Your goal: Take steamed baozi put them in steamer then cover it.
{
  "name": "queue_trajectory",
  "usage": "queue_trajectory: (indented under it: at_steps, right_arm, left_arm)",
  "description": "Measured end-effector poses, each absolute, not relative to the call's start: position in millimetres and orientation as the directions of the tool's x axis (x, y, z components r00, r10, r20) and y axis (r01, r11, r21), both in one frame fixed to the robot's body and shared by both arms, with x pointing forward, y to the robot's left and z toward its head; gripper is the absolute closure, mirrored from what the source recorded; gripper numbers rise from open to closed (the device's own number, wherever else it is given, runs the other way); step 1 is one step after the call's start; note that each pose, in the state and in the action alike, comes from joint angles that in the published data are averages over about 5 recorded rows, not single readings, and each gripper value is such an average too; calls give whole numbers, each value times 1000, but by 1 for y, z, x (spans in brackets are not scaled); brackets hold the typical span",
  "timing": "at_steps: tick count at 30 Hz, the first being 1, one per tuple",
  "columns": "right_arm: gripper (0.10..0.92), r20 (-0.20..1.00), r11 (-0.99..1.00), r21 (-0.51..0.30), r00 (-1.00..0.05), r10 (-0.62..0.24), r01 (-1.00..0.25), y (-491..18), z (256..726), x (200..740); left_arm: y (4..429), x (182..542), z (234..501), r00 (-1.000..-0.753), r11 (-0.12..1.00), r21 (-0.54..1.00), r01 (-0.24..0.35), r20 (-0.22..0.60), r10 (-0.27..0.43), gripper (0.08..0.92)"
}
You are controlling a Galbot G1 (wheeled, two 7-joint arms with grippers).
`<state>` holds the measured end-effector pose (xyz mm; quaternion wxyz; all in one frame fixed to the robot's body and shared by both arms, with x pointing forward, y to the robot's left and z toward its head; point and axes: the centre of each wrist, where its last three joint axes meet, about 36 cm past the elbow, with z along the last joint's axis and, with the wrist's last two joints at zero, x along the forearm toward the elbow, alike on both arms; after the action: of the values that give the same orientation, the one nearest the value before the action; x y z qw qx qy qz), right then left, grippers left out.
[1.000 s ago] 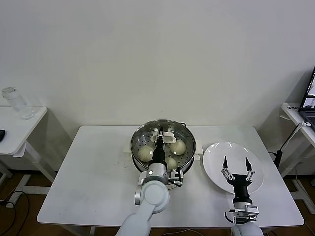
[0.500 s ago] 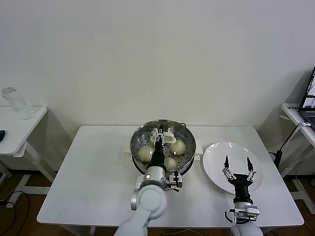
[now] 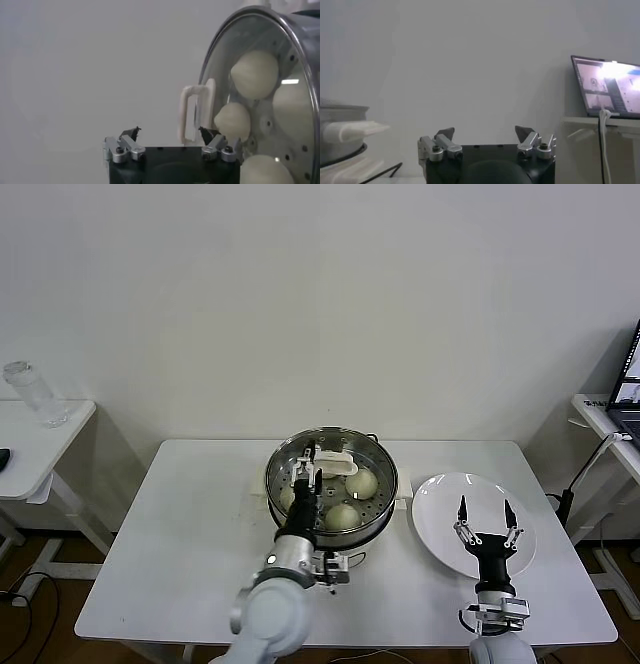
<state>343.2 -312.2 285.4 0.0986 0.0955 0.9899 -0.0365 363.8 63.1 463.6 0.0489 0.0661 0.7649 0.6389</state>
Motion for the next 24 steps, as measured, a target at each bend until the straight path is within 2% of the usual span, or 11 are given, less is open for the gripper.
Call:
queue_trajectory:
  at_steps: [7, 12, 18, 24]
  right_arm:
    - [200, -162, 979, -38, -968, 193, 201, -313, 295, 345]
    - [200, -140, 981, -19, -972, 191, 195, -314, 299, 345]
    - [200, -109, 982, 16, -976, 191, 190, -314, 302, 346]
    - [200, -81, 979, 46, -976, 203, 200, -316, 304, 344]
  left_arm:
    - [103, 353, 491, -977, 428, 903, 37, -58, 206, 177]
    - [140, 352, 491, -970, 638, 768, 55, -110, 216, 177]
    - [193, 356, 460, -974, 813, 578, 72, -136, 183, 177]
    - [241, 352, 417, -980, 906, 421, 42, -160, 119, 177]
